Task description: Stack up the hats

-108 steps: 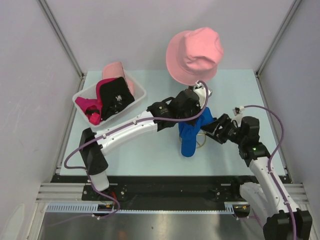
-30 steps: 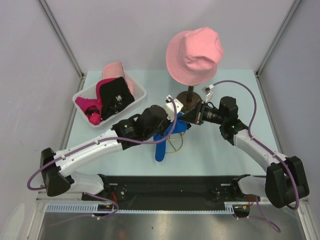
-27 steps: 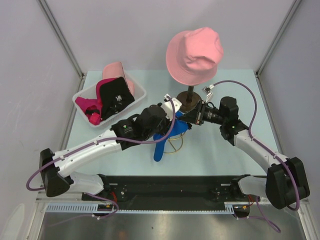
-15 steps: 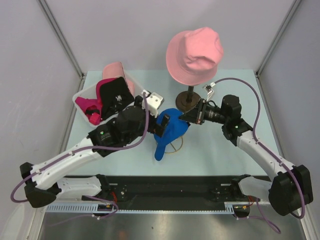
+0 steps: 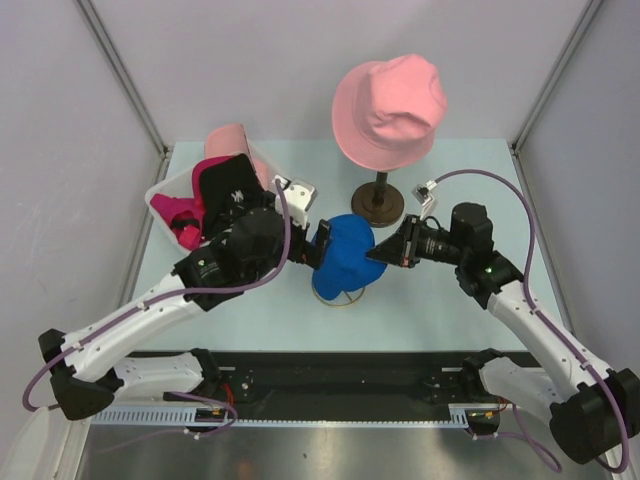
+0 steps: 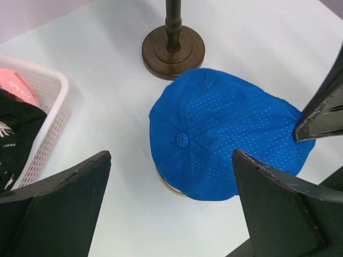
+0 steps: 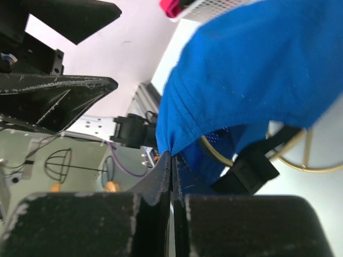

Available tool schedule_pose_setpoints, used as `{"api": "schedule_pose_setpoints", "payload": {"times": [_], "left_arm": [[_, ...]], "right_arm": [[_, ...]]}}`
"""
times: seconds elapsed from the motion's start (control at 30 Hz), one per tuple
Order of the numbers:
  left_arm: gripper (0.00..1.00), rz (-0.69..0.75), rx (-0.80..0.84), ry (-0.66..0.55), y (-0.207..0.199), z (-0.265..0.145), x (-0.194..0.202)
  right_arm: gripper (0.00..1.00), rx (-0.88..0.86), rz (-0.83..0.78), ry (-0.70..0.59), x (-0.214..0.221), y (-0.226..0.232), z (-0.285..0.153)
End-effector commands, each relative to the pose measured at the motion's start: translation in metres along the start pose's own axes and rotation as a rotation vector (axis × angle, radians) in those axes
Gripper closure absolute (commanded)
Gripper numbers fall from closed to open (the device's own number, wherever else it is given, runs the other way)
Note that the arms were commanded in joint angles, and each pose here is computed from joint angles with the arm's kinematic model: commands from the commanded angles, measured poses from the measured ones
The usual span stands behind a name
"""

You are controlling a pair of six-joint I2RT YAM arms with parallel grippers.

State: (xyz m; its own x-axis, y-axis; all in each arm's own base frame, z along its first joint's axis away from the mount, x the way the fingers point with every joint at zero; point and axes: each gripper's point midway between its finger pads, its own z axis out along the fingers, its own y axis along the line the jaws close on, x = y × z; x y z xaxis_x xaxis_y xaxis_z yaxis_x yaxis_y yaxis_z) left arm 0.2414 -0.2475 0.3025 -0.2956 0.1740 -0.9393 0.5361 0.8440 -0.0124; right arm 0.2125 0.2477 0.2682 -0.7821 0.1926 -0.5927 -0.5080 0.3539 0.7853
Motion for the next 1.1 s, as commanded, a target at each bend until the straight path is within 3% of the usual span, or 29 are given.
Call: {"api": "schedule_pose_setpoints", "payload": {"times": [0.0, 0.47, 1.07], "left_arm": [[0.0, -0.034, 0.026, -0.005, -0.008, 0.011, -0.006], [0.0, -0.082, 0.047, 0.04, -0.025, 0.047, -0.001], [0.0, -0.104, 0.021, 0.036, -0.019, 0.047, -0.002]], "right_arm": [[1.0, 0.098, -0.055, -0.016, 0.004, -0.01, -0.011], [1.0, 0.34, -0.008, -0.017, 0.02, -0.069, -0.018], [1.0, 0.365, 0.081, 0.048, 0.047, -0.105, -0.002]]}}
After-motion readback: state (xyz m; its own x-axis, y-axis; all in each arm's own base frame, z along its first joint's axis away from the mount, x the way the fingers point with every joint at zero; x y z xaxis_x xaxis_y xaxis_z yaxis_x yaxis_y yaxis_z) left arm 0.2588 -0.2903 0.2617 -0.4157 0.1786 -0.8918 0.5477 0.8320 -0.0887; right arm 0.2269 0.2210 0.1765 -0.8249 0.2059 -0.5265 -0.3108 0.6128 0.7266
